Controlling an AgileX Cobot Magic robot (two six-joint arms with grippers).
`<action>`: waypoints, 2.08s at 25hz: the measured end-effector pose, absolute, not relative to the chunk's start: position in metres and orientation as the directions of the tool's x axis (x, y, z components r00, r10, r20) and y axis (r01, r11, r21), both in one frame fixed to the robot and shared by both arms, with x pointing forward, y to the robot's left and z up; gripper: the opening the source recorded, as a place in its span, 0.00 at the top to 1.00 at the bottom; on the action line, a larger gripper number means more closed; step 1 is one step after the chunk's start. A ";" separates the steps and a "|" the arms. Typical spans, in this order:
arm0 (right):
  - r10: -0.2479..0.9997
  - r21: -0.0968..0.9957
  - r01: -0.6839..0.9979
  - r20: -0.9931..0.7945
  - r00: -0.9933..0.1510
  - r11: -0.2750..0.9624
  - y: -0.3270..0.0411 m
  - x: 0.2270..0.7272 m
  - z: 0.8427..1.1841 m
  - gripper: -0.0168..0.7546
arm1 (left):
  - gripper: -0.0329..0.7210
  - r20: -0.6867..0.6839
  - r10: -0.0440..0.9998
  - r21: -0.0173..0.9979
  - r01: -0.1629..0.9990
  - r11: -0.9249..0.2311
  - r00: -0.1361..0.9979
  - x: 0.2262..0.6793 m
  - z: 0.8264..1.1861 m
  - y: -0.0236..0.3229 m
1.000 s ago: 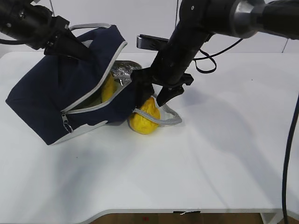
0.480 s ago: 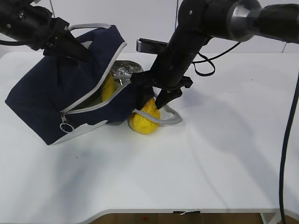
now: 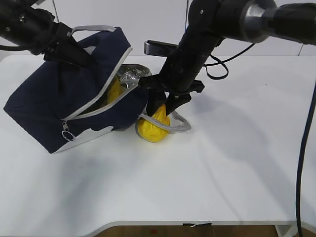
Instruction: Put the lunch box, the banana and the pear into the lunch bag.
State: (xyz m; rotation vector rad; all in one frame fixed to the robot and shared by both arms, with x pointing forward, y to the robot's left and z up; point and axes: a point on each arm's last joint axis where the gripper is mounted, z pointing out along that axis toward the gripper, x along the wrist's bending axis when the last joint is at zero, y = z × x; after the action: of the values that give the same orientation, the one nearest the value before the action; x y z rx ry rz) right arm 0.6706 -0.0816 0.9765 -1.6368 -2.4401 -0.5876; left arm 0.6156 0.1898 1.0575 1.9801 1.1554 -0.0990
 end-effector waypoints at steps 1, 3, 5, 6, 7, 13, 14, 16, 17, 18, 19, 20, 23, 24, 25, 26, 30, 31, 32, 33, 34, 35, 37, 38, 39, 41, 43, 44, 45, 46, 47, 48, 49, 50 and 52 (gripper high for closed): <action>0.857 0.237 0.913 0.330 -0.396 0.331 -0.082 0.670 0.977 0.51 | 0.97 -0.439 0.690 0.610 0.755 -0.241 0.575 0.616 1.058 0.190; 0.857 0.237 0.912 0.328 -0.399 0.334 -0.082 0.671 0.977 0.54 | 0.97 -0.438 0.690 0.610 0.754 -0.242 0.576 0.616 1.057 0.190; 0.855 0.242 0.910 0.325 -0.403 0.337 -0.082 0.671 0.981 0.56 | 0.97 -0.438 0.691 0.610 0.754 -0.243 0.576 0.616 1.057 0.190; 0.856 0.241 0.908 0.319 -0.407 0.342 -0.082 0.672 0.981 0.57 | 0.97 -0.438 0.691 0.610 0.754 -0.243 0.576 0.616 1.057 0.190; 0.855 0.246 0.905 0.315 -0.412 0.346 -0.082 0.672 0.984 0.58 | 0.97 -0.436 0.691 0.610 0.754 -0.244 0.576 0.616 1.057 0.190; 0.841 0.300 0.882 0.301 -0.449 0.363 -0.080 0.677 1.015 0.59 | 0.97 -0.432 0.693 0.609 0.753 -0.248 0.578 0.615 1.057 0.190; 0.840 0.308 0.878 0.297 -0.454 0.366 -0.080 0.678 1.018 0.59 | 0.97 -0.431 0.693 0.609 0.753 -0.250 0.578 0.615 1.057 0.190; 0.842 0.335 0.867 0.273 -0.465 0.370 -0.081 0.680 1.028 0.59 | 0.97 -0.430 0.693 0.609 0.753 -0.250 0.578 0.615 1.057 0.190; 0.844 0.346 0.861 0.260 -0.468 0.371 -0.082 0.681 1.032 0.59 | 0.97 -0.430 0.693 0.609 0.753 -0.250 0.578 0.615 1.057 0.190; 0.848 0.359 0.857 0.246 -0.469 0.370 -0.083 0.682 1.036 0.59 | 0.97 -0.430 0.693 0.609 0.753 -0.250 0.578 0.615 1.057 0.190; 0.853 0.372 0.852 0.230 -0.469 0.368 -0.084 0.683 1.040 0.59 | 0.97 -0.430 0.693 0.609 0.753 -0.250 0.578 0.615 1.057 0.190; 0.859 0.382 0.850 0.216 -0.464 0.363 -0.085 0.684 1.044 0.59 | 0.97 -0.430 0.693 0.609 0.753 -0.250 0.578 0.615 1.057 0.190; 0.870 0.399 0.848 0.198 -0.452 0.350 -0.086 0.686 1.049 0.59 | 0.97 -0.431 0.693 0.608 0.754 -0.249 0.577 0.615 1.057 0.190; 0.870 0.402 0.847 0.198 -0.451 0.348 -0.086 0.686 1.051 0.59 | 0.97 -0.431 0.693 0.608 0.754 -0.249 0.577 0.615 1.057 0.190; 0.868 0.405 0.847 0.204 -0.452 0.346 -0.086 0.686 1.052 0.59 | 0.97 -0.437 0.694 0.609 0.756 -0.240 0.573 0.616 1.057 0.192; 0.866 0.409 0.847 0.215 -0.451 0.340 -0.085 0.686 1.054 0.59 | 0.97 -0.446 0.693 0.611 0.759 -0.226 0.566 0.617 1.058 0.193; 0.841 0.408 0.858 0.300 -0.449 0.312 -0.078 0.683 1.057 0.59 | 0.97 -0.498 0.686 0.618 0.772 -0.148 0.531 0.620 1.062 0.199; 0.834 0.407 0.861 0.322 -0.448 0.306 -0.077 0.682 1.058 0.59 | 0.97 -0.510 0.682 0.619 0.774 -0.133 0.524 0.621 1.063 0.200; 0.825 0.405 0.864 0.346 -0.447 0.298 -0.075 0.681 1.058 0.59 | 0.97 -0.519 0.680 0.619 0.776 -0.119 0.518 0.621 1.064 0.201; 0.816 0.404 0.867 0.369 -0.445 0.291 -0.073 0.680 1.059 0.59 | 0.97 -0.525 0.678 0.619 0.778 -0.110 0.514 0.622 1.064 0.201; 0.808 0.401 0.870 0.388 -0.444 0.286 -0.072 0.680 1.060 0.59 | 0.97 -0.530 0.676 0.619 0.778 -0.104 0.512 0.622 1.065 0.201; 0.797 0.399 0.874 0.412 -0.442 0.279 -0.070 0.679 1.061 0.59 | 0.97 -0.538 0.672 0.620 0.779 -0.094 0.509 0.622 1.065 0.201; 0.772 0.394 0.880 0.461 -0.439 0.265 -0.066 0.677 1.063 0.59 | 0.97 -0.552 0.664 0.621 0.780 -0.075 0.504 0.622 1.067 0.200; 0.760 0.394 0.881 0.478 -0.440 0.262 -0.064 0.676 1.064 0.59 | 0.97 -0.559 0.660 0.621 0.781 -0.067 0.501 0.623 1.067 0.199; 0.747 0.396 0.882 0.499 -0.440 0.255 -0.063 0.676 1.065 0.59 | 0.97 -0.565 0.658 0.622 0.781 -0.058 0.499 0.623 1.068 0.199; 0.721 0.418 0.878 0.532 -0.444 0.232 -0.059 0.676 1.069 0.59 | 0.97 -0.571 0.655 0.623 0.781 -0.047 0.495 0.623 1.069 0.199; 0.706 0.449 0.871 0.550 -0.447 0.202 -0.057 0.679 1.072 0.59 | 0.97 -0.576 0.653 0.624 0.780 -0.037 0.492 0.624 1.069 0.198; 0.704 0.461 0.867 0.552 -0.448 0.191 -0.056 0.680 1.072 0.59 | 0.97 -0.578 0.652 0.625 0.780 -0.032 0.490 0.624 1.070 0.198; 0.703 0.474 0.862 0.551 -0.449 0.179 -0.056 0.682 1.073 0.59 | 0.97 -0.578 0.653 0.626 0.779 -0.030 0.489 0.624 1.070 0.198; 0.701 0.483 0.860 0.555 -0.447 0.166 -0.055 0.683 1.073 0.59 | 0.97 -0.578 0.653 0.626 0.779 -0.028 0.489 0.624 1.070 0.198; 0.698 0.485 0.860 0.562 -0.445 0.158 -0.055 0.684 1.073 0.59 | 0.97 -0.578 0.654 0.627 0.779 -0.027 0.488 0.624 1.070 0.198; 0.694 0.486 0.861 0.568 -0.442 0.150 -0.054 0.685 1.072 0.59 | 0.97 -0.577 0.655 0.628 0.778 -0.025 0.487 0.625 1.070 0.199; 0.688 0.479 0.866 0.580 -0.435 0.144 -0.052 0.686 1.068 0.59 | 0.97 -0.576 0.656 0.629 0.777 -0.024 0.487 0.625 1.070 0.199; 0.682 0.470 0.872 0.593 -0.427 0.137 -0.051 0.688 1.064 0.59 | 0.97 -0.578 0.656 0.629 0.777 -0.022 0.486 0.625 1.070 0.199; 0.668 0.452 0.884 0.621 -0.410 0.123 -0.048 0.691 1.055 0.59 | 0.97 -0.577 0.657 0.630 0.777 -0.021 0.485 0.625 1.070 0.199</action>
State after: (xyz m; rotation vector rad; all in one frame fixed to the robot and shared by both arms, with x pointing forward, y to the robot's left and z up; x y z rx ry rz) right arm 0.6910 -0.0475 1.0550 -1.5249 -2.1368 -1.1656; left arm 0.6251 0.1987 1.0700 1.7324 1.2252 -0.1498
